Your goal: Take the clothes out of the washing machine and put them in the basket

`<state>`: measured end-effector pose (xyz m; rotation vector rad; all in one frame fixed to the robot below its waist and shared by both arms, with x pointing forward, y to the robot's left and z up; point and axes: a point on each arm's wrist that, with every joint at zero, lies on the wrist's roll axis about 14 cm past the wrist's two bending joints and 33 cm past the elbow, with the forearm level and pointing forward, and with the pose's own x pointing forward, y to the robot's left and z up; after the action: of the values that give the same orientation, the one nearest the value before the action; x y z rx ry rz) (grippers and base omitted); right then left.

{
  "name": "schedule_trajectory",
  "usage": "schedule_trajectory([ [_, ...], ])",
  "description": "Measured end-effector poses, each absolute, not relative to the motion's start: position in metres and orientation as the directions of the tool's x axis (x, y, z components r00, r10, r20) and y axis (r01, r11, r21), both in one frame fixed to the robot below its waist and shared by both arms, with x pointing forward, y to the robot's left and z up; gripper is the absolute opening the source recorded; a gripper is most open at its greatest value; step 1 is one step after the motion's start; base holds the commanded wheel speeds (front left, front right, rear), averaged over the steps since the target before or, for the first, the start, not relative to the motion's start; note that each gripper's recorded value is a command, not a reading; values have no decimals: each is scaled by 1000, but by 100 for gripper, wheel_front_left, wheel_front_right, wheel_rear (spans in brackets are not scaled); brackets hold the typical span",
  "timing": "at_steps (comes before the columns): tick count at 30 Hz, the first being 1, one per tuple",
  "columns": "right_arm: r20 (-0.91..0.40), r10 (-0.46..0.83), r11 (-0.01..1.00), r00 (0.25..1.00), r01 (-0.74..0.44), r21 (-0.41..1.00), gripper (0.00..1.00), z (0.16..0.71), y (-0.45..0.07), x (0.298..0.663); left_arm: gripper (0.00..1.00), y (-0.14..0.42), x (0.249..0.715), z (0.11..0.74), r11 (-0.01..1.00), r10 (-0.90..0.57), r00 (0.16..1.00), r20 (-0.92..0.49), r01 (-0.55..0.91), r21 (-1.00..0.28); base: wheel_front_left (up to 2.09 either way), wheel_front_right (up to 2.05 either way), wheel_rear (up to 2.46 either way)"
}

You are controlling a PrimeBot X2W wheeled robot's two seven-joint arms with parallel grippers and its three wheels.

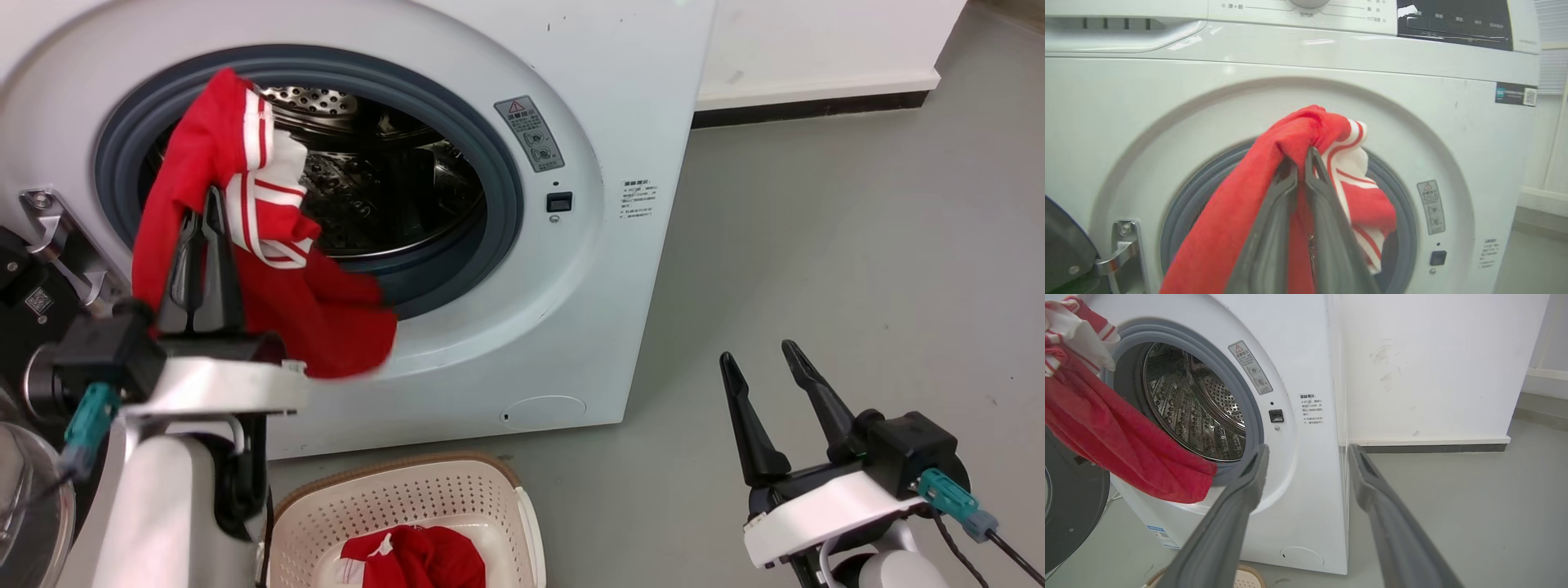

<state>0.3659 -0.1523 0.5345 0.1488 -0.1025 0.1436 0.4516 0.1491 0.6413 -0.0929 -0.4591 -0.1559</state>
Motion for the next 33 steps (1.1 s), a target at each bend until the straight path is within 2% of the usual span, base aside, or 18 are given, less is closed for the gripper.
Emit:
schedule_trajectory([
  [7,113,128,980,985,-144,140,100,535,-155,368,0,142,419,652,981,-125,868,480,181,-71,0,0,0],
  [10,105,125,980,987,-140,142,100,532,-156,370,0,138,408,639,980,-125,891,437,181,-88,0,0,0],
  [16,84,129,980,988,-140,144,100,525,-155,378,0,132,403,563,974,-130,971,203,163,-157,0,0,0],
  [21,63,143,978,988,-151,144,100,517,-151,386,0,126,395,481,969,-143,989,-26,134,-209,0,0,0],
  [27,39,144,977,989,-148,151,100,507,-151,397,0,124,380,398,970,-140,955,-260,79,-231,0,0,0],
  [33,7,135,979,991,-135,154,100,493,-154,407,0,129,365,332,976,-131,879,-458,34,-214,0,0,0],
])
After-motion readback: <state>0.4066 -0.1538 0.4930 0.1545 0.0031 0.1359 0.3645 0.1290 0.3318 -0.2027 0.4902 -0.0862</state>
